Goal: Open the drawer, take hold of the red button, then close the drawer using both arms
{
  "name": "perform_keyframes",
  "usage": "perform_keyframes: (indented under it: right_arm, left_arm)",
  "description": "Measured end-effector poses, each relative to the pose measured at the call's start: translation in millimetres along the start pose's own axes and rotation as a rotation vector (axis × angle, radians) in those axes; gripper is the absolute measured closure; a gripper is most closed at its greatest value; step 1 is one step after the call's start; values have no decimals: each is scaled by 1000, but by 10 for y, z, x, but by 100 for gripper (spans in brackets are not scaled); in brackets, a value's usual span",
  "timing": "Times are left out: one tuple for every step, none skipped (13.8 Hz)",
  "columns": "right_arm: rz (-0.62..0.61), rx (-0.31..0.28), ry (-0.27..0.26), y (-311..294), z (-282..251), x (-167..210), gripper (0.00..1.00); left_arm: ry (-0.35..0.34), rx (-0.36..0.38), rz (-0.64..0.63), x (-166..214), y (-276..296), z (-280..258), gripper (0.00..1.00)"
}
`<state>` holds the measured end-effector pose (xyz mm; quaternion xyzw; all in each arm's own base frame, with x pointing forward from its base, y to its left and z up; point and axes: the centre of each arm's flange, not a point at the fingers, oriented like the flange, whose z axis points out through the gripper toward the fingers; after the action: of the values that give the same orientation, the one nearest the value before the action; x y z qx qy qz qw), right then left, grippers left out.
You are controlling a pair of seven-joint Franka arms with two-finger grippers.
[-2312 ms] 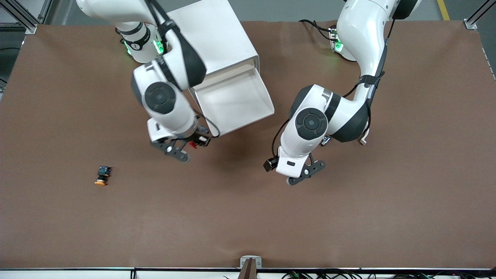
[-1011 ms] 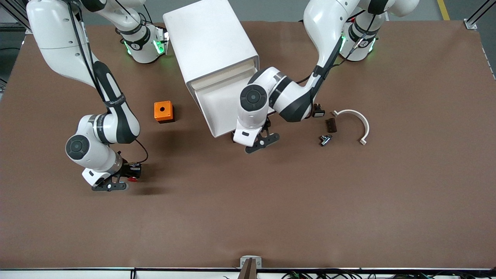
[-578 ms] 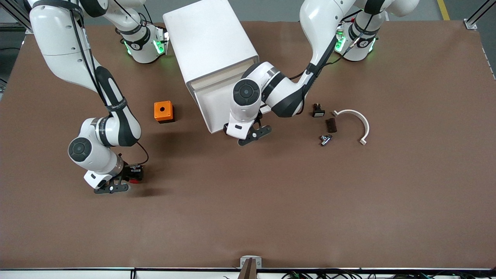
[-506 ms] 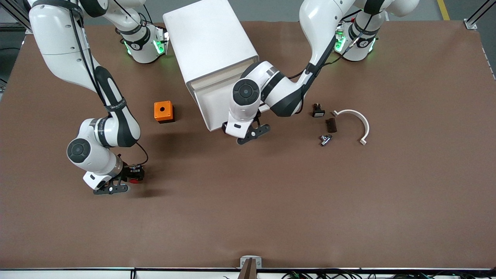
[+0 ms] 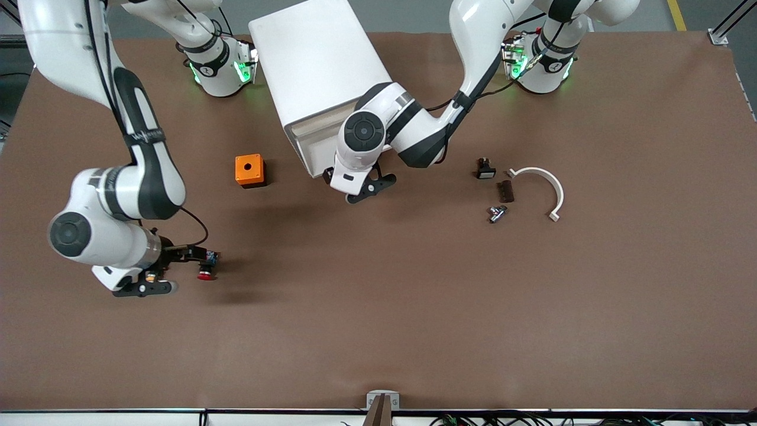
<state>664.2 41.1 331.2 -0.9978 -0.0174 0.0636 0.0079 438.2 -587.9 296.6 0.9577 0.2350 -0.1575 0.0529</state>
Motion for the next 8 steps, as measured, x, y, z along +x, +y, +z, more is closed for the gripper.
perform_keyframes:
  right_arm:
    - [12, 3, -14, -9, -241, -60, 0]
    - [19, 5, -24, -13, -466, -127, 0]
    - [25, 6, -32, -6, -673, -203, 0]
    - [34, 4, -32, 32, -868, -281, 0]
    - [45, 2, -32, 101, -1043, -364, 0]
    - [56, 0, -32, 180, -1200, -452, 0]
    - [66, -7, -32, 263, -1352, -543, 0]
    - [73, -17, -29, 336, -1502, -638, 0]
  left_arm:
    - [-15, 3, -9, -55, 1, 34, 0]
    - [-34, 3, -19, -104, 3, 60, 0]
    - [-56, 2, -31, -144, 2, 86, 0]
    - [-83, 0, -42, -183, 0, 116, 0]
    - [-112, -3, -54, -217, -2, 141, 0]
    - [-137, -5, -66, -241, -5, 164, 0]
    - [-156, -5, -76, -255, -12, 187, 0]
    - [-167, -4, -82, -261, -20, 208, 0]
